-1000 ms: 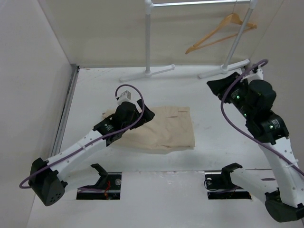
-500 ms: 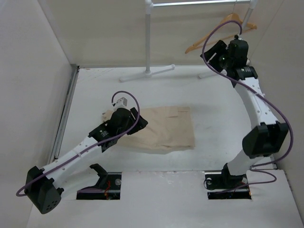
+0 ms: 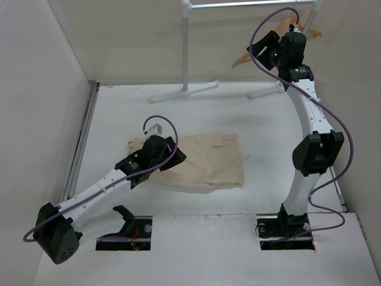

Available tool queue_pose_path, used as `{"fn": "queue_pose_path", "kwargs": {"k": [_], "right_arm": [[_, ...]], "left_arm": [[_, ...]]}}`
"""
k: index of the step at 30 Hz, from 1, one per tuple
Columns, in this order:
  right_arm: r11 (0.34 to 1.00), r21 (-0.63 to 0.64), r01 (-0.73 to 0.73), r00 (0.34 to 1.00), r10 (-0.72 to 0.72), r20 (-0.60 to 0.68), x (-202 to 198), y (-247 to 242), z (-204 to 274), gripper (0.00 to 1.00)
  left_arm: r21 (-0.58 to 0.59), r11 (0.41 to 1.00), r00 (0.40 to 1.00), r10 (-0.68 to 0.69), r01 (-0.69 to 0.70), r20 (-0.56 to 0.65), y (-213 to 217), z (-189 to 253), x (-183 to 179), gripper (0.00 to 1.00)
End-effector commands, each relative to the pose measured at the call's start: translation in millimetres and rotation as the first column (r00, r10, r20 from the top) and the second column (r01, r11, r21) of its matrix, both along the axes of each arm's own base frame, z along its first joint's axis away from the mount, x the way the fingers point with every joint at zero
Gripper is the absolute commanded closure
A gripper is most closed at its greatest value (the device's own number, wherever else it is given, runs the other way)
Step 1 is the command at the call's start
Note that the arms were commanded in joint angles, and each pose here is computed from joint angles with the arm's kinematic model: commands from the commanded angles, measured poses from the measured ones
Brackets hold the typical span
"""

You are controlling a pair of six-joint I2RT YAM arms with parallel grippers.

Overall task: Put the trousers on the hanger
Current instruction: Pick up the hanger from the clothesline.

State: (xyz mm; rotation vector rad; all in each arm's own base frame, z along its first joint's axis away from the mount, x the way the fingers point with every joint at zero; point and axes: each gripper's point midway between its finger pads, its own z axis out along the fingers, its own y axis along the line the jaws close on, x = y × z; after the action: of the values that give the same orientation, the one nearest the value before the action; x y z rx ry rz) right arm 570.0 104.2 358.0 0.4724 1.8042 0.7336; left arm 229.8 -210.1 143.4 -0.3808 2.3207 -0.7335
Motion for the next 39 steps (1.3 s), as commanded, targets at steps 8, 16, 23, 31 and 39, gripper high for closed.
{"fn": "queue_pose_path", "kwargs": {"k": [8, 16, 23, 31, 39], "right_arm": [[1.0, 0.023, 0.005, 0.996, -0.007, 0.094, 52, -8, 18, 0.33], [0.998, 0.05, -0.036, 0.989, 0.028, 0.149, 64, 2, 27, 0.4], [0.999, 0.044, -0.021, 0.984, 0.013, 0.176, 67, -1, 35, 0.35], [0.999, 0.047, -0.019, 0.984, 0.01, 0.178, 82, -1, 18, 0.47], [0.998, 0.053, -0.042, 0.969, 0.028, 0.246, 77, 3, 40, 0.69]], "left_arm": [[-0.009, 0.999, 0.999, 0.034, -0.034, 0.007, 4, 11, 12, 0.48], [-0.005, 0.998, 0.998, 0.063, -0.063, 0.005, 13, 12, 15, 0.48], [-0.006, 0.998, 0.998, 0.07, -0.07, -0.002, 14, 9, 12, 0.48], [-0.003, 0.996, 0.996, 0.089, -0.089, -0.003, 21, 11, 10, 0.48], [0.008, 0.994, 0.994, 0.108, -0.108, 0.007, 27, 13, 10, 0.48]]}}
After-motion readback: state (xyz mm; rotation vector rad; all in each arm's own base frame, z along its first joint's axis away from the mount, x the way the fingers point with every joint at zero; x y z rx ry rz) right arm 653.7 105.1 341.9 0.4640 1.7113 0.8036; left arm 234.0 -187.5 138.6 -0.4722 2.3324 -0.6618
